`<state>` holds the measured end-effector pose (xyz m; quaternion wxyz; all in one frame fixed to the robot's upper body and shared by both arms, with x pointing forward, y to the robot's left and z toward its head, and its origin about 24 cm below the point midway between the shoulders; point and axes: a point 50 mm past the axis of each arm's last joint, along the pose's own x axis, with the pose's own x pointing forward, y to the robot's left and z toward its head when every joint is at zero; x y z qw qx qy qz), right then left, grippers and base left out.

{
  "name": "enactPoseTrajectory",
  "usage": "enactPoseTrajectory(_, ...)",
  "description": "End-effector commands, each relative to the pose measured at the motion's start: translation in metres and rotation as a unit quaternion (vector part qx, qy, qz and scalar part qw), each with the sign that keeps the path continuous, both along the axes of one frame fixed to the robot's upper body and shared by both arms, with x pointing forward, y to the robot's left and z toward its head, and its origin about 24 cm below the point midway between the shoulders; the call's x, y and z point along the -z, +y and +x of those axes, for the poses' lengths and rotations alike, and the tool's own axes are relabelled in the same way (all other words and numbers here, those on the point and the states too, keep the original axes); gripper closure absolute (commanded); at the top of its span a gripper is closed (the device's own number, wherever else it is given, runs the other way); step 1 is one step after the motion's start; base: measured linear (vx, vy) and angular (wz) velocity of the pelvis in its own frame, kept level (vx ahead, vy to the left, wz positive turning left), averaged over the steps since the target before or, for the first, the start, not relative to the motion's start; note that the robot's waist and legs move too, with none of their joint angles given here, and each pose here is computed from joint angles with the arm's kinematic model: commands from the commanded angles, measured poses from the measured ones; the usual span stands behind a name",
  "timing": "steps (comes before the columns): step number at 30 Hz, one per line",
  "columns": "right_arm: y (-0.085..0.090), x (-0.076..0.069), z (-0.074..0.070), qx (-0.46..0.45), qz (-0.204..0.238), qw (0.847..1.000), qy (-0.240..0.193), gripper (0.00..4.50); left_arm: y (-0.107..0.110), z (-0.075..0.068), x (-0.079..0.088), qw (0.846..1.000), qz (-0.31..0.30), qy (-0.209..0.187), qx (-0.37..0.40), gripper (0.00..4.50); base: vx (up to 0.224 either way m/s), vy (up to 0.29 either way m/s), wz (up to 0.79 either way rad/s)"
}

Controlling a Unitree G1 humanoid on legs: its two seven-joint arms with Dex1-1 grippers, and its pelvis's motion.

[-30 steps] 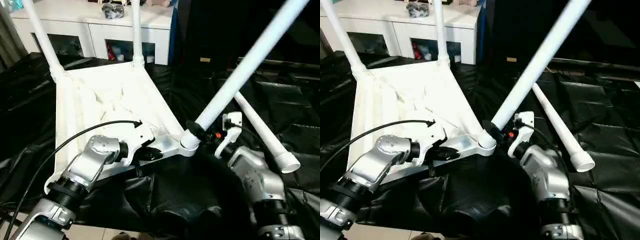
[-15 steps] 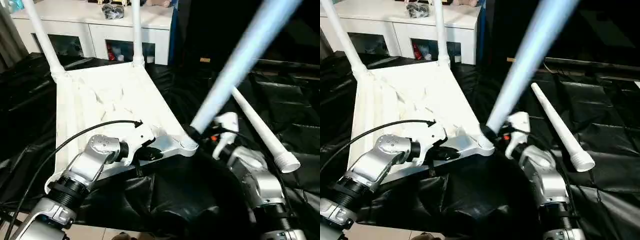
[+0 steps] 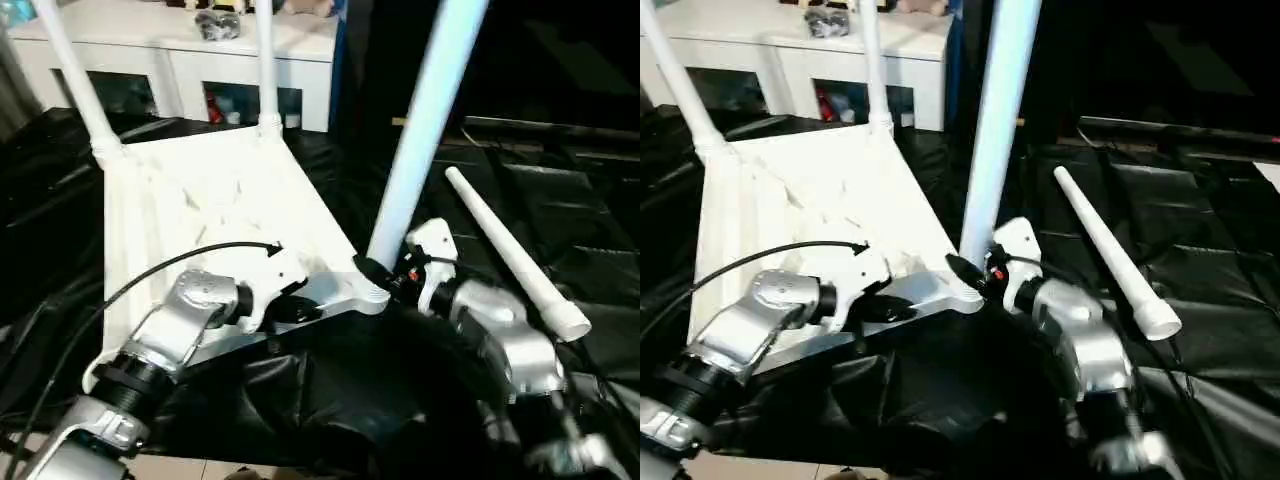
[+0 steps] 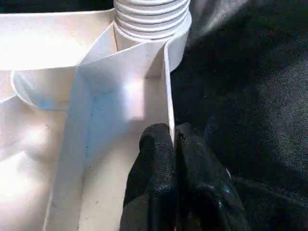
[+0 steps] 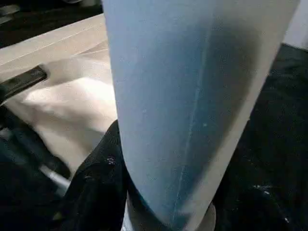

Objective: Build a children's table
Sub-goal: Insert table leg to table base

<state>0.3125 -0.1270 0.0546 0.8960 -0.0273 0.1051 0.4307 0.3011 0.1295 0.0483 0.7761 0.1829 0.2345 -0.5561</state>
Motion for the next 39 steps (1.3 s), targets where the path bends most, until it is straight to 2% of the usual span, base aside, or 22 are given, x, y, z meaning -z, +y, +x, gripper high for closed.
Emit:
enactPoseTrajectory(1, 0.002, 0.033, -0.014, -0.045, -0.030, 0.995, 0.080, 2.61, -0.011, -0.007, -0.007, 0.998, -0.008, -0.008, 0.062, 4.50, 0.000, 0.000, 0.00)
enactPoseTrajectory(6, -0.003, 0.032, -0.019, -0.119, -0.031, 0.988, 0.097, 2.61, -0.011, -0.012, -0.018, 0.993, -0.028, -0.008, 0.117, 4.50, 0.000, 0.000, 0.00)
enactPoseTrajectory(13, -0.007, 0.033, -0.021, -0.181, -0.046, 0.977, 0.098, 2.61, -0.004, -0.014, -0.022, 0.991, -0.023, 0.001, 0.133, 4.50, 0.000, 0.000, 0.00)
enactPoseTrajectory(20, -0.005, 0.035, -0.019, -0.179, -0.053, 0.978, 0.091, 2.61, -0.002, -0.014, -0.019, 0.992, -0.010, 0.001, 0.126, 4.50, 0.000, 0.000, 0.00)
enactPoseTrajectory(23, -0.006, 0.038, -0.014, -0.140, -0.056, 0.985, 0.082, 2.61, -0.002, -0.010, -0.019, 0.995, -0.006, -0.005, 0.102, 4.50, 0.000, 0.000, 0.00)
enactPoseTrajectory(26, -0.011, 0.040, -0.002, -0.047, -0.062, 0.995, 0.068, 2.61, -0.008, 0.001, -0.023, 0.999, -0.021, -0.023, 0.037, 4.50, 0.000, 0.000, 0.00)
enactPoseTrajectory(27, -0.011, 0.040, -0.002, -0.047, -0.062, 0.995, 0.068, 2.61, -0.008, 0.001, -0.023, 0.999, -0.021, -0.023, 0.037, 4.50, 0.000, 0.000, 0.00)
enactPoseTrajectory(29, -0.011, 0.044, 0.007, 0.041, -0.048, 0.995, 0.073, 2.61, -0.018, 0.007, -0.027, 0.998, -0.035, -0.039, -0.016, 4.50, -0.068, 0.017, -0.06)
enactPoseTrajectory(31, -0.009, 0.045, 0.009, 0.064, -0.038, 0.994, 0.080, 2.62, -0.023, 0.007, -0.027, 0.998, -0.037, -0.040, -0.032, 4.50, -0.070, 0.032, -0.12)
enactPoseTrajectory(34, -0.003, 0.049, 0.014, 0.112, -0.026, 0.989, 0.091, 2.62, -0.037, 0.005, -0.027, 0.996, -0.039, -0.038, -0.069, 4.50, -0.024, 0.037, -0.13)
enactPoseTrajectory(36, 0.017, 0.049, 0.023, 0.169, -0.023, 0.981, 0.090, 2.62, -0.060, 0.005, -0.019, 0.990, -0.027, -0.035, -0.136, 4.50, -0.091, 0.002, 0.00)
enactPoseTrajectory(39, 0.029, 0.049, 0.025, 0.178, -0.019, 0.979, 0.097, 2.62, -0.065, 0.009, -0.014, 0.988, -0.016, -0.037, -0.150, 4.50, 0.028, -0.095, 0.05)
